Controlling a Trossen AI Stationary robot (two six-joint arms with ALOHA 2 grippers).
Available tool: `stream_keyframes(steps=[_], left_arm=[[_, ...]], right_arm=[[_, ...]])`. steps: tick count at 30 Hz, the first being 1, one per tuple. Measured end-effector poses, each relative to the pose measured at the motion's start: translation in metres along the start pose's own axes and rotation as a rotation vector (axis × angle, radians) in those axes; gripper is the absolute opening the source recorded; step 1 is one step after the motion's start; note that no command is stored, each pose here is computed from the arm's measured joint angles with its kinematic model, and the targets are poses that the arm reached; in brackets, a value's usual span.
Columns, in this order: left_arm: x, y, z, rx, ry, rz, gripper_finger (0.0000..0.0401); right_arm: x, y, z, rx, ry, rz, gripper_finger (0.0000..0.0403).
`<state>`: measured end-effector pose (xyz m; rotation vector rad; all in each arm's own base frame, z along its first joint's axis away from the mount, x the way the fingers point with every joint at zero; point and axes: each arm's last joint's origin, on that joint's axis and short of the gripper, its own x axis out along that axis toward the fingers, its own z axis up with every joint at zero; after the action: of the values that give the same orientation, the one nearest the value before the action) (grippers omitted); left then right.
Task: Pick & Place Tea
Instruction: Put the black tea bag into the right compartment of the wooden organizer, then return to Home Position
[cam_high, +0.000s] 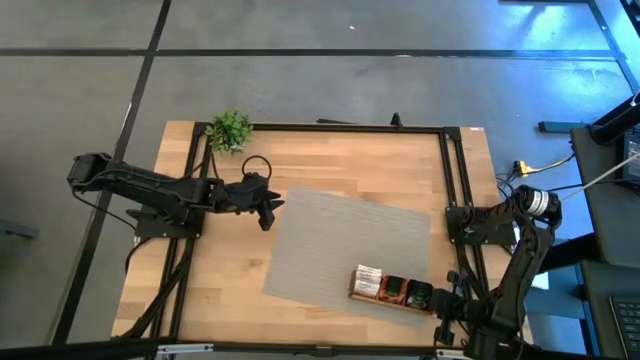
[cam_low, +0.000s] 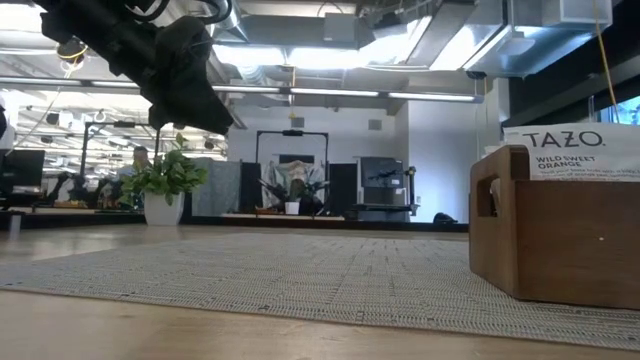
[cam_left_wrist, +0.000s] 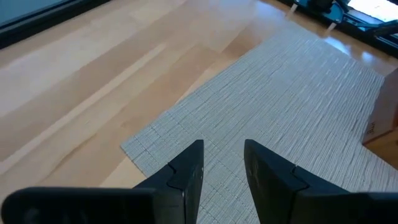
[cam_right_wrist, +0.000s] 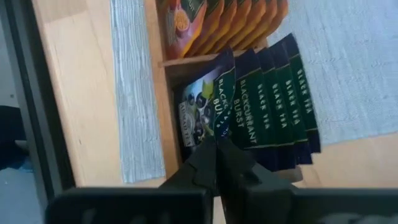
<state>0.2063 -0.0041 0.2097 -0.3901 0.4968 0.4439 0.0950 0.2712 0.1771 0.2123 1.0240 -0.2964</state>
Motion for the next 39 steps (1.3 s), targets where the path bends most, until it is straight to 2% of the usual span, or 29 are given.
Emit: stream_keyframes(steps=[11,18,22,25,28,32,36,39], left_arm=[[0.0,0.0,0.0,0.0,0.0,0.0,0.0112],[-0.002,0.0,0.001,-0.005,0.003,-0.021,0.0112],[-0.012,-0.003,0.018,-0.094,-0.053,-0.198,0.0111],[-0.026,-0.01,0.042,-0.114,-0.153,-0.388,0.0112],[-0.038,-0.016,0.062,-0.052,-0.291,-0.524,0.0112],[-0.046,-0.018,0.08,-0.033,-0.392,-0.551,0.0111],[-0.041,-0.007,0.083,-0.028,-0.382,-0.513,0.0111],[-0.037,0.005,0.086,-0.015,-0.354,-0.527,0.0112]], right_arm=[[-0.01,-0.005,0.004,0.007,0.059,0.01,0.005],[-0.037,-0.007,0.02,-0.046,0.047,-0.091,0.0078],[-0.074,-0.007,0.046,-0.055,0.007,-0.119,0.0081],[-0.103,-0.012,0.076,0.016,-0.064,-0.045,0.0073],[-0.12,-0.027,0.107,0.078,-0.172,0.053,0.0056],[-0.126,-0.05,0.146,0.016,-0.268,0.135,0.003],[-0.118,-0.075,0.183,-0.075,-0.386,0.14,0.0007],[-0.106,-0.098,0.198,-0.108,-0.457,0.142,0.0007]])
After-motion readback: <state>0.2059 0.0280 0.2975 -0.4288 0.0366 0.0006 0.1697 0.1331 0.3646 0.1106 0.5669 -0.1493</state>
